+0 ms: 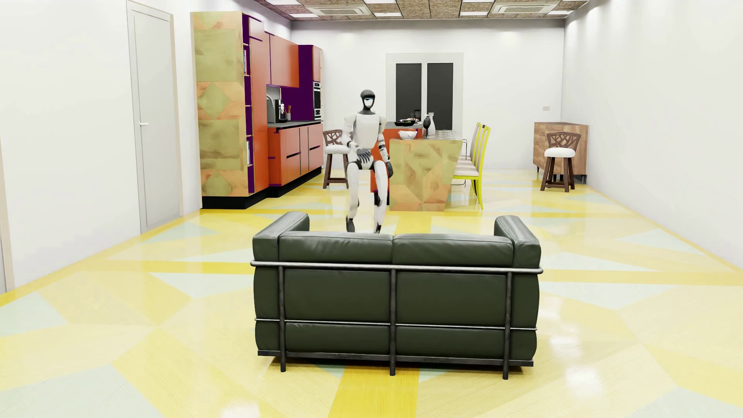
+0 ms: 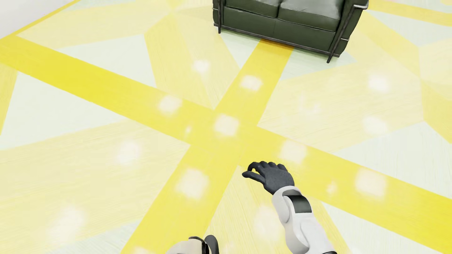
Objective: Go to the dark sofa
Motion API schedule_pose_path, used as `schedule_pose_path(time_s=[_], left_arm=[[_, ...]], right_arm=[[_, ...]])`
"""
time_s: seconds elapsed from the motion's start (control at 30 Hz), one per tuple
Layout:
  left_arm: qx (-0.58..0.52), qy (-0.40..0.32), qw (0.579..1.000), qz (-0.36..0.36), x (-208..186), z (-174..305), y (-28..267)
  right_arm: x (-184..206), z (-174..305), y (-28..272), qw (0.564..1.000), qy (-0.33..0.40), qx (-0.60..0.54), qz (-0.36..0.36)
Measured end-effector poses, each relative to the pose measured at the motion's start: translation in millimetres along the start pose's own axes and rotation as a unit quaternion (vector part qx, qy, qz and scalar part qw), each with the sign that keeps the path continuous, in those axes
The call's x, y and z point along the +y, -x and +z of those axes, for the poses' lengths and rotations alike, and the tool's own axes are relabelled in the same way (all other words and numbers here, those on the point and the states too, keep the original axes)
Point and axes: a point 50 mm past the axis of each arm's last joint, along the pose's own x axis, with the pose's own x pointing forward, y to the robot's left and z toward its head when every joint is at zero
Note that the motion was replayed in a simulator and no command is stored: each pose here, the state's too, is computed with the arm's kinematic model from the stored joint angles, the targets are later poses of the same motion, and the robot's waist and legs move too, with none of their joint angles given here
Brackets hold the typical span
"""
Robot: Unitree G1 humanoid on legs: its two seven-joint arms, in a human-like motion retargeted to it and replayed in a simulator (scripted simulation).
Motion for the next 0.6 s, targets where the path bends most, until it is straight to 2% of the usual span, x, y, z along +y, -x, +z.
schedule_pose_path(time_s=[0.1, 0.17, 0.27, 0.33, 0.4, 0.47, 0.5, 0.6], left_arm=[[-0.037, -0.004, 0.999, 0.024, 8.0, 22.7, -3.3], [-0.084, -0.035, 0.995, 0.050, 25.4, 44.8, -6.9], [-0.178, -0.057, 0.976, 0.111, 61.2, 85.4, -2.9], [-0.230, -0.043, 0.960, 0.154, 85.9, 106.8, 5.3], [-0.257, -0.020, 0.949, 0.181, 103.1, 116.3, 12.7], [-0.241, 0.007, 0.954, 0.179, 109.5, 110.6, 10.6], [-0.216, 0.021, 0.962, 0.168, 107.5, 101.2, 5.9], [-0.095, 0.029, 0.991, 0.089, 75.7, 59.7, -13.9]], right_arm=[[52.6, -16.9, 15.0, 0.993, 0.059, 0.070, 0.077], [95.6, -41.0, 38.8, 0.978, 0.004, 0.162, 0.131], [155.2, -79.0, 94.6, 0.911, -0.118, 0.325, 0.224], [182.7, -94.2, 130.3, 0.867, -0.117, 0.377, 0.303], [201.2, -101.9, 159.0, 0.834, -0.069, 0.372, 0.402], [209.0, -102.5, 170.4, 0.816, -0.013, 0.329, 0.476], [209.7, -101.5, 169.7, 0.814, -0.001, 0.311, 0.490], [203.6, -98.6, 155.4, 0.835, -0.026, 0.318, 0.448]])
